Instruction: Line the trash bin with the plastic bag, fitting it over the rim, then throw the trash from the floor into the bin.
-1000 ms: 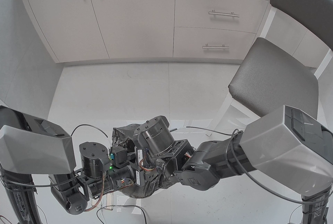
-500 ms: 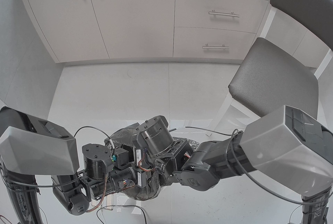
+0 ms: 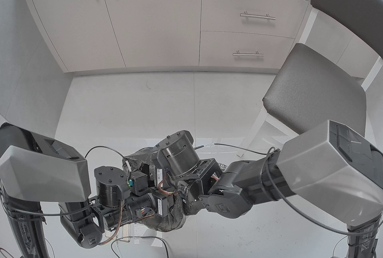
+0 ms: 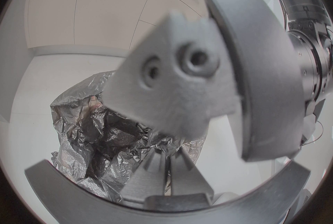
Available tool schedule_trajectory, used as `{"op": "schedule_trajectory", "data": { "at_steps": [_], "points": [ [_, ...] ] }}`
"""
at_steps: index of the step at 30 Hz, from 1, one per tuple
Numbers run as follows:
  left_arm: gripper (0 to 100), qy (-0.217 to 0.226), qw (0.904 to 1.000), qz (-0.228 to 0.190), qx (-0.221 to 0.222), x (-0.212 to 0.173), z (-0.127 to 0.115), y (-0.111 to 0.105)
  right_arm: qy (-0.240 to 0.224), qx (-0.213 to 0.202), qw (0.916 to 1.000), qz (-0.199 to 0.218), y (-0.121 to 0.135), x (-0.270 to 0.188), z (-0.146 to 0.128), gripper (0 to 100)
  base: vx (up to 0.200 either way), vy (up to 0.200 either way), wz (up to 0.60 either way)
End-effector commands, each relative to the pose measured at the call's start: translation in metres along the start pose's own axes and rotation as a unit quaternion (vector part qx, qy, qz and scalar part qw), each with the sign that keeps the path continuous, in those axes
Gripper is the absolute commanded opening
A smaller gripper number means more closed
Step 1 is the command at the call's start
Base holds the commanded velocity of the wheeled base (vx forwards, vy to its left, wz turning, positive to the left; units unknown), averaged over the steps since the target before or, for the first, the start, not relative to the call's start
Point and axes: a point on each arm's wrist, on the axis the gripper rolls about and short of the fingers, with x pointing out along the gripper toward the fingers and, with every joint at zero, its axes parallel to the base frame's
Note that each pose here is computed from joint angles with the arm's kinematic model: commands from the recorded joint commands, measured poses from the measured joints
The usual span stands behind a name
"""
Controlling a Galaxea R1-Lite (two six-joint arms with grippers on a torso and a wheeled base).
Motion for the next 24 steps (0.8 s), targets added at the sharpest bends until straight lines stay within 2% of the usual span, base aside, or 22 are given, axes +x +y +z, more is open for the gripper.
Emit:
{"op": "schedule_trajectory", "data": {
  "at_steps": [1, 5, 11, 15, 19, 24],
  "points": [
    [0, -0.004, 1.0000, 0.006, -0.003, 0.000, 0.001, 0.000, -0.002, 0.001, 1.0000, 0.000, 0.000, 0.000, 0.001, 100, 0.000, 0.000, 0.00],
    [0, -0.007, 0.9997, 0.013, -0.020, -0.001, 0.002, 0.000, -0.007, 0.003, 0.9999, -0.008, -0.004, 0.001, 0.005, 100, 0.000, 0.000, 0.00],
    [0, -0.017, 0.9996, 0.013, -0.019, -0.002, 0.006, 0.000, -0.023, 0.012, 0.9994, -0.021, -0.015, -0.003, 0.021, 100, 0.000, 0.000, 0.00],
    [0, -0.026, 0.9994, 0.014, -0.020, -0.005, 0.011, 0.001, -0.033, 0.021, 0.9971, -0.065, -0.038, -0.004, 0.031, 100, 0.000, 0.000, 0.00],
    [0, -0.029, 0.9993, 0.014, -0.020, -0.006, 0.013, 0.000, -0.047, 0.022, 0.9893, -0.136, -0.065, -0.001, 0.033, 100, 0.000, 0.000, 0.00],
    [0, -0.032, 0.9992, 0.014, -0.020, -0.006, 0.014, 0.001, -0.048, 0.028, 0.9871, -0.150, -0.080, -0.013, 0.040, 100, 0.000, 0.000, 0.00]
  ]
}}
